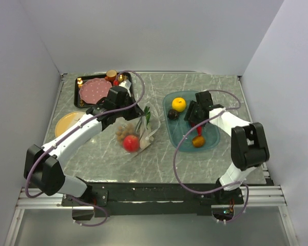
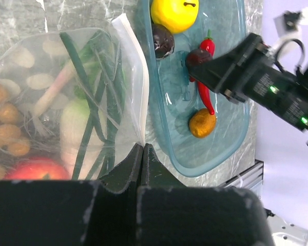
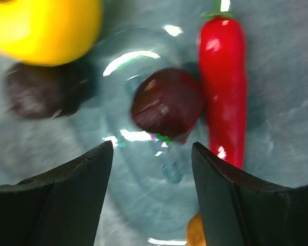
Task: Place the food in the zip-top bag and seal the zipper
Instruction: Pick up the fake vegetable from the bin.
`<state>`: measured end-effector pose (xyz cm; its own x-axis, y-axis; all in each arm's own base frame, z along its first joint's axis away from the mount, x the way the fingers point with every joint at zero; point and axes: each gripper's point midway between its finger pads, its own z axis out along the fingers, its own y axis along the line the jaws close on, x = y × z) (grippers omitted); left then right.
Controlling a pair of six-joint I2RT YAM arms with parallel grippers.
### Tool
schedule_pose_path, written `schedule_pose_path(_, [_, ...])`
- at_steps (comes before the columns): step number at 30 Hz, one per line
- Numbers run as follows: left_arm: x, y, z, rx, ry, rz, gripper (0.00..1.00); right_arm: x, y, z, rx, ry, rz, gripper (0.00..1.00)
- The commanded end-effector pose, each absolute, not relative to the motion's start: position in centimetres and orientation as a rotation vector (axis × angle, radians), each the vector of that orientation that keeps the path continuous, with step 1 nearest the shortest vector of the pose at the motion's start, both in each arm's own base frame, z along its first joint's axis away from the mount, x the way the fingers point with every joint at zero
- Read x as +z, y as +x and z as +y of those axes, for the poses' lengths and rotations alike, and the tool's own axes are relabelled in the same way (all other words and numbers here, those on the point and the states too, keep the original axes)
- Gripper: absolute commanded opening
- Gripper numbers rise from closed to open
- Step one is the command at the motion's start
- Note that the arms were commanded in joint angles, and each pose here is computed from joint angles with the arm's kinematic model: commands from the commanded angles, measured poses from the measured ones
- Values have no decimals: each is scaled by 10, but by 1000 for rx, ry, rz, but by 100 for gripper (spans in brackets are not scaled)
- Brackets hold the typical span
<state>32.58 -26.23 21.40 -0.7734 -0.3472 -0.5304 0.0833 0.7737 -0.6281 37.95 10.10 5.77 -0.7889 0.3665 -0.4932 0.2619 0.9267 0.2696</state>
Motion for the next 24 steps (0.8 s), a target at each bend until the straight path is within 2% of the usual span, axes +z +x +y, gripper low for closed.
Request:
schedule_pose_path(1, [229, 328, -267, -903, -163, 2269, 1, 74, 415, 90, 144, 421, 2439, 70])
schedule_pose_path(10, [222, 324, -266, -908, -170, 2288, 1, 58, 428, 91, 121, 400, 2454, 66])
schedule_pose_path(13, [221, 322, -264, -900, -177, 2293, 1, 46, 425, 95, 139, 396, 2492, 54])
schedule_pose_path(14, [221, 322, -264, -902, -178, 2290, 1, 46, 424, 96, 149, 396, 2490, 45])
schedule_pose_path(16, [219, 321, -264, -903, -180, 2290, 1, 42, 423, 98, 162, 388, 2499, 40])
schedule_pose_path(17, [220, 321, -263, -906, -183, 2287, 1, 36, 421, 98, 152, 387, 2518, 29])
schedule_pose_path(19, [219, 320, -264, -907, -182, 2293, 1, 33, 418, 99, 160, 389, 2536, 19])
schedule_pose_path(20, [219, 320, -264, -908, -178, 2295, 1, 37, 418, 99, 174, 401, 2521, 2])
schedule_pose_path(24, [220, 321, -264, -900, -177, 2293, 1, 49, 415, 105, 240, 400, 2482, 0])
